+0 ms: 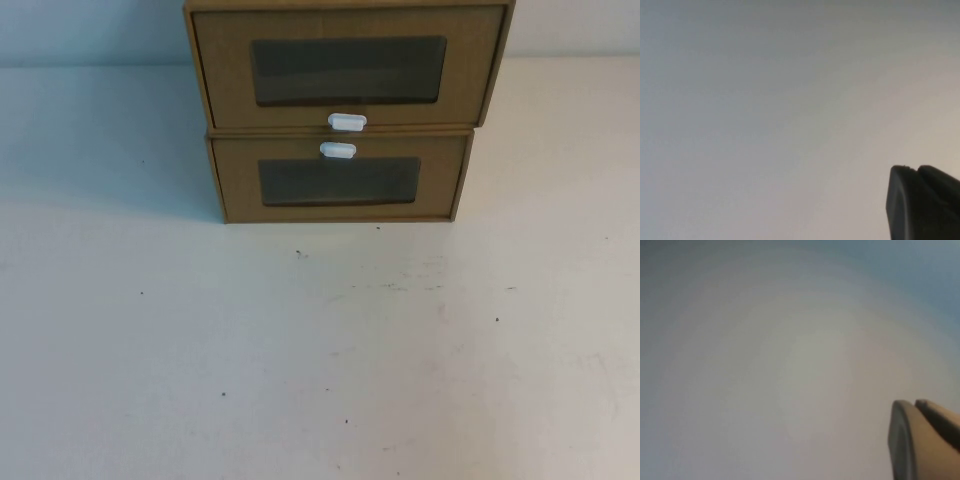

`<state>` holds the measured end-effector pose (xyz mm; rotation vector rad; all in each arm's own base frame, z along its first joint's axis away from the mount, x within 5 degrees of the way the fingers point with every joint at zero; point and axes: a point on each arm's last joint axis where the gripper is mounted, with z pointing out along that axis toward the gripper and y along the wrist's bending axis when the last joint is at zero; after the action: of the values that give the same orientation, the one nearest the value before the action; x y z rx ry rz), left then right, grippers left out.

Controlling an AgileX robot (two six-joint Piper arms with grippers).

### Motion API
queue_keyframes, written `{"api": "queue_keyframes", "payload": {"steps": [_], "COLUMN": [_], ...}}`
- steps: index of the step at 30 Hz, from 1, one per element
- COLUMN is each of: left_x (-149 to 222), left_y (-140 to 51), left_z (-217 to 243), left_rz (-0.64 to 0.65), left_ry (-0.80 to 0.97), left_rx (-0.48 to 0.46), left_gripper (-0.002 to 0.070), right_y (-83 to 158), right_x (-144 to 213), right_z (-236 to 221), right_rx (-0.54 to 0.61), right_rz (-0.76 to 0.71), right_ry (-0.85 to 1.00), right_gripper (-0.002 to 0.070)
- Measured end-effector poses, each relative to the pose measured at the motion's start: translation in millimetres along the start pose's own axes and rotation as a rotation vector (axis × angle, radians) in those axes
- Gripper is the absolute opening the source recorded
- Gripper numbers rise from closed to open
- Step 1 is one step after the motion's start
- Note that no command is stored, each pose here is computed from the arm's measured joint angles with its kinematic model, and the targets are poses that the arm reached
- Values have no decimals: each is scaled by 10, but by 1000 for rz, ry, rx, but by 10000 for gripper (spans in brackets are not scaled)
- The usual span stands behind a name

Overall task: Open the shoe box
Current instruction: 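Pull the top drawer of the cardboard box fully open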

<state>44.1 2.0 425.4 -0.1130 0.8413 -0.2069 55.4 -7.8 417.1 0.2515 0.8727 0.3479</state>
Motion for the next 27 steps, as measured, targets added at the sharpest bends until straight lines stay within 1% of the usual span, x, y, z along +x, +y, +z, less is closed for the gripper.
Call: {"api": "queue_keyframes", "payload": {"steps": [2,4,7,9,11,13,15,18,20,21,23,24,26,27], "left_x": [-26,33,246,445,647,830,953,1137,1273,1341,1455,1512,1597,1627], "left_y": [-28,-36,-21,6,44,85,107,116,113,113,53,0,-126,-203], "left_z": [277,526,888,1056,1222,1354,1464,1587,1625,1633,1647,1657,1681,1704], "left_rz": [6,8,8,10,40,62,49,-86,-205,-236,-257,-251,-223,-193], "left_ry": [140,288,546,711,821,867,855,833,864,890,956,998,1079,1116], "left_rx": [-16,-34,-69,-92,-102,-107,-109,-133,-159,-164,-127,-87,17,88], "left_gripper": [-6,-6,-6,-6,-6,-6,-6,-6,-5,-5,-6,-6,-6,-6], "right_y": [108,186,207,196,166,162,195,303,410,469,584,657,790,868], "right_x": [-61,-20,212,365,521,654,770,990,1184,1306,1540,1658,1873,1955], "right_z": [208,449,776,919,1020,1084,1116,1131,1129,1126,1110,1097,1043,1006], "right_rx": [-15,-21,-17,-28,-36,-45,-71,-157,-255,-314,-424,-481,-582,-636], "right_rz": [-22,-48,-102,-167,-199,-175,-160,-184,-254,-302,-386,-423,-486,-521], "right_ry": [122,287,523,637,706,753,790,866,925,958,1013,1035,1082,1096], "right_gripper": [-13,-13,-13,-14,-14,-14,-14,-13,-13,-13,-13,-14,-13,-13]}}
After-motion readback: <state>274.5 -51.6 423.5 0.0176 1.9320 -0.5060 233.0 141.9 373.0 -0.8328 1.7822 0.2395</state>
